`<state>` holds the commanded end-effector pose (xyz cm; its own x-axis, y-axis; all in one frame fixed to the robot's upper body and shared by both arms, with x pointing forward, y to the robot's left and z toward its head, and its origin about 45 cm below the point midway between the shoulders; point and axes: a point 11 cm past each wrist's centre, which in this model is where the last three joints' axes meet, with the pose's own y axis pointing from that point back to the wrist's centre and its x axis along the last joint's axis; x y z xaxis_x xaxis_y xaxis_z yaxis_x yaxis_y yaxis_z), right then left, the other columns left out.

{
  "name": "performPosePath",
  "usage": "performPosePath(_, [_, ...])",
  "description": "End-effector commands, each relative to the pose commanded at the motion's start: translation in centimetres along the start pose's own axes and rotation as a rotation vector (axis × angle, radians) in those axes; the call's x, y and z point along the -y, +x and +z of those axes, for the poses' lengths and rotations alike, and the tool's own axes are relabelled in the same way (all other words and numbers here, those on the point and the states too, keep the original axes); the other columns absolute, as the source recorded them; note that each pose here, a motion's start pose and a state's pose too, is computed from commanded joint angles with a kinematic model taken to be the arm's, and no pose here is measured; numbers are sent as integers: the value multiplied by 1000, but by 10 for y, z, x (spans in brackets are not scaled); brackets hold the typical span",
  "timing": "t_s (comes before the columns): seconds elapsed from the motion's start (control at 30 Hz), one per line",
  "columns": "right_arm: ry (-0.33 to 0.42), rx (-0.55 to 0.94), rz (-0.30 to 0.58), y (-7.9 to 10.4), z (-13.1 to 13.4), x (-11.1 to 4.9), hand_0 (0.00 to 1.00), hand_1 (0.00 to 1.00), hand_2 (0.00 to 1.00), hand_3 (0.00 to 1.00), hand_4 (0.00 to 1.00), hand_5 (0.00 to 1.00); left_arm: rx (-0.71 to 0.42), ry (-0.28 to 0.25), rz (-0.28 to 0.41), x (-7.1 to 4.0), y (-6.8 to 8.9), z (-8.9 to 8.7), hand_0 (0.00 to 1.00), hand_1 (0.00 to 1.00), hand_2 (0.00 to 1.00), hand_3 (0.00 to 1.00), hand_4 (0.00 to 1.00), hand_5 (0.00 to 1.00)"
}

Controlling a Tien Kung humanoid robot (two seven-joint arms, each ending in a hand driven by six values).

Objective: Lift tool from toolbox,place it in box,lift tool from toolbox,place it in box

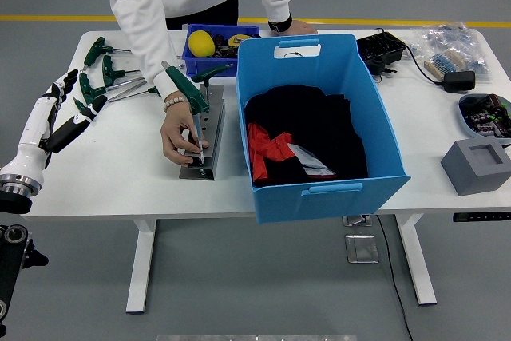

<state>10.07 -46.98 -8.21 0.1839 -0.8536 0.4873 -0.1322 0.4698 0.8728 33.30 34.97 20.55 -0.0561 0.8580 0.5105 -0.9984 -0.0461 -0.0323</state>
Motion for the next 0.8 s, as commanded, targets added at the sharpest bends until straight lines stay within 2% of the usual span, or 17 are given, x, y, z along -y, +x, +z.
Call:
performPosePath(0.13, [1, 1, 1, 0, 0, 0, 625, 627, 688, 551, 807, 636, 157, -58, -23, 2, 3, 12, 998, 998, 998, 998, 998, 621])
performPosePath(0.17, [1, 1, 1, 0, 0, 0, 626, 628, 688, 552, 808, 636, 200, -75, -29, 2, 4, 16, 998, 998, 998, 998, 998, 467])
performPosePath(0.23, [1, 3, 1, 0, -1, 0, 626, 628, 688, 552, 808, 636, 304, -118, -47, 3, 3, 27, 998, 998, 998, 998, 998, 467])
performPosePath(0.33, [1, 5, 1, 1, -1, 0, 626, 628, 688, 552, 808, 636, 475, -208, -84, 3, -1, 49, 998, 998, 998, 998, 998, 467])
performPosePath(0.37, [2, 5, 1, 1, -1, 0, 626, 628, 688, 551, 808, 637, 533, -243, -98, 3, -3, 57, 998, 998, 998, 998, 998, 371])
performPosePath(0.4, [2, 5, 2, 1, -1, 0, 626, 628, 688, 551, 808, 637, 587, -285, -113, 3, -6, 67, 998, 998, 998, 998, 998, 371])
performPosePath(0.5, [2, 4, 2, 1, -2, 0, 626, 628, 688, 551, 808, 637, 651, -395, -151, 4, -12, 95, 998, 998, 998, 998, 998, 371])
performPosePath(0.6, [1, 5, 1, 1, -1, 0, 628, 628, 688, 551, 808, 637, 701, -472, -203, 5, -21, 115, 998, 998, 998, 998, 998, 332])
performPosePath(0.7, [0, 5, 1, 1, -1, 0, 628, 628, 688, 551, 808, 637, 747, -538, -274, 8, -35, 132, 998, 998, 998, 998, 998, 332])
performPosePath(0.8, [-1, 2, 1, 1, -1, 0, 628, 629, 688, 550, 808, 637, 800, -578, -349, 17, -49, 141, 998, 998, 998, 998, 998, 312])
